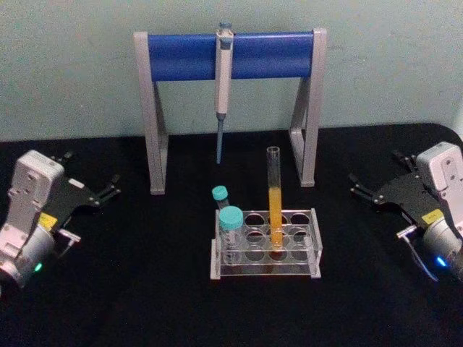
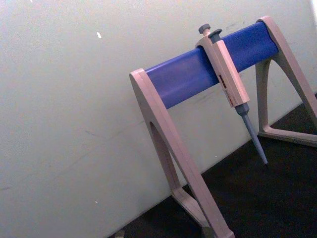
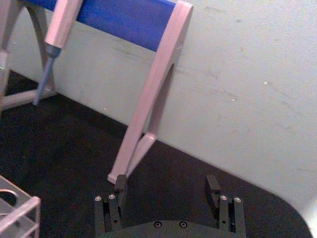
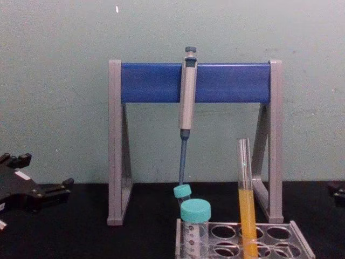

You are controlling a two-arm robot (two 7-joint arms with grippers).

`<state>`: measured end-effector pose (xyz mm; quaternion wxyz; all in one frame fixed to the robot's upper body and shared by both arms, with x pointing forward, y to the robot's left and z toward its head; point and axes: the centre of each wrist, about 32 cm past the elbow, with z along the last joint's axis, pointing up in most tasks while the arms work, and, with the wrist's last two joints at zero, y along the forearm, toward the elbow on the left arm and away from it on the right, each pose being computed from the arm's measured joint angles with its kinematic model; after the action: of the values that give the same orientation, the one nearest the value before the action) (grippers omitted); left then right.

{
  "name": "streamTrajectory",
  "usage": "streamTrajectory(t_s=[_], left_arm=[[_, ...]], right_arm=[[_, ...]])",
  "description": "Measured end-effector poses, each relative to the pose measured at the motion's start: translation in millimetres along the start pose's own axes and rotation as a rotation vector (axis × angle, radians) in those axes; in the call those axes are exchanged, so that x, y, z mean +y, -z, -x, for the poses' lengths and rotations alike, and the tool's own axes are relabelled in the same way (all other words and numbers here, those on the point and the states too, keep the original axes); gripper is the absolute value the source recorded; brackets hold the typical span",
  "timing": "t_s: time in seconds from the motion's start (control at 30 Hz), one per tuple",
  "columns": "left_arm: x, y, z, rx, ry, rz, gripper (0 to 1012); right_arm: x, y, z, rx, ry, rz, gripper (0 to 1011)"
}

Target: Pick up the test tube from the test tube rack, shake it, then place it back into the test tube rack.

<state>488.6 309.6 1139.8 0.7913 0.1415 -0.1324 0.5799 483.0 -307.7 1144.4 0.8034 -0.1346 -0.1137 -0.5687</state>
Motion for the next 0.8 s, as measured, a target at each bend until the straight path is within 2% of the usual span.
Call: streamTrajectory(t_s=[0.1,0.3,0.5,0.53,0.63,0.8], left_arm=[[0.0,0.0,0.0,0.0,0.0,0.0,1001],[0.0,0.0,0.0,0.0,0.0,0.0,1001],[0.0,0.0,0.0,0.0,0.0,0.0,1001],[0.0,0.0,0.0,0.0,0.0,0.0,1001],[0.0,0.0,0.0,0.0,0.0,0.0,1001],[0.0,0.0,0.0,0.0,0.0,0.0,1001]], right_arm=[[-2.0,-2.5,1.0,0.023,-0.017,0.001,1000],[-7.3,-10.2,3.4,0.106,-0.075,0.006,1000],[-13.0,-18.4,7.8,0.216,-0.161,0.025,1000],[-13.0,-18.4,7.8,0.216,-0.161,0.025,1000],[-15.0,-22.2,9.1,0.269,-0.201,0.037,1000],[-15.6,-29.7,12.0,0.352,-0.287,0.06,1000]])
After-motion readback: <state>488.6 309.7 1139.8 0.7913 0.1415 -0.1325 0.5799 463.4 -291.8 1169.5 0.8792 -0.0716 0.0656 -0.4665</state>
